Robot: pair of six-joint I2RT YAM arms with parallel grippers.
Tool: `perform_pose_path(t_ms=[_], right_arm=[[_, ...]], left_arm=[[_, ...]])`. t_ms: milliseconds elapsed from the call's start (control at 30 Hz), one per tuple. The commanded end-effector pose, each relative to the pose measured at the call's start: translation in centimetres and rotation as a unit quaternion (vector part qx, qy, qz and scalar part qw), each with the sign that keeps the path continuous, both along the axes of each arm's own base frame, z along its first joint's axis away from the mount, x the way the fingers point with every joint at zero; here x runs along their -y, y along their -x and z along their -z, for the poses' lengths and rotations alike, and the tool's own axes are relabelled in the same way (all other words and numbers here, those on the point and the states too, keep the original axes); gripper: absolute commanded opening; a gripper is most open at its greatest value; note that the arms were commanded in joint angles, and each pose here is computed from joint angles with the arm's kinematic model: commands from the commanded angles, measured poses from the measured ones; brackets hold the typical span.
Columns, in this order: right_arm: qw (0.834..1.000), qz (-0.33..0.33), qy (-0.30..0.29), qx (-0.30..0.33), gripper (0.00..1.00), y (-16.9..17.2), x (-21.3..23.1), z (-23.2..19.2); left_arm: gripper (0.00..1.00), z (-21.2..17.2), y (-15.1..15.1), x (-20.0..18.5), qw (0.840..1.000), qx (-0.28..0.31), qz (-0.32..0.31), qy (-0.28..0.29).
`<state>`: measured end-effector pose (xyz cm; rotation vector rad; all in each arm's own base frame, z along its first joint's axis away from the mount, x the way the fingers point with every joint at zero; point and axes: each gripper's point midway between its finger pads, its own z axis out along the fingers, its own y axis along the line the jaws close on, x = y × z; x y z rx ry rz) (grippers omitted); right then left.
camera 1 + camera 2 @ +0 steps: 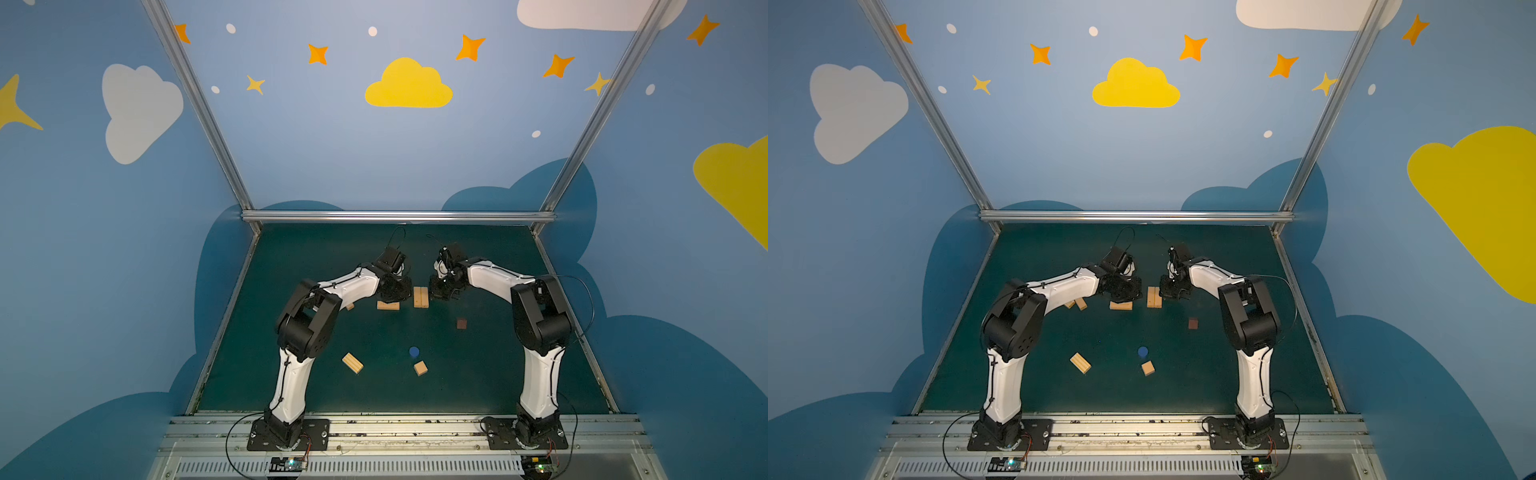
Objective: Build the wood block tower
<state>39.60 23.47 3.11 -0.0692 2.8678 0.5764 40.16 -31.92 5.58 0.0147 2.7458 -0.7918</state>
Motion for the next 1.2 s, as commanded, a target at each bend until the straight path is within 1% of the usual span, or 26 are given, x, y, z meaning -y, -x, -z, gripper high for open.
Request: perform_pose_path(t_ms=[0, 1167], right_arm=[[1.000, -0.006, -0.004, -0.004, 0.00, -0.1, -0.3, -0.2], [1.000, -0.007, -0.012, -0.007, 0.00, -0.2, -0.6, -0.4]], left_arm=[[0.07, -2.0, -0.2, -0.2, 1.000, 0.022, 0.002, 0.000], [0.07, -3.4, -0.2, -0.4, 0.999, 0.038, 0.002, 0.003]])
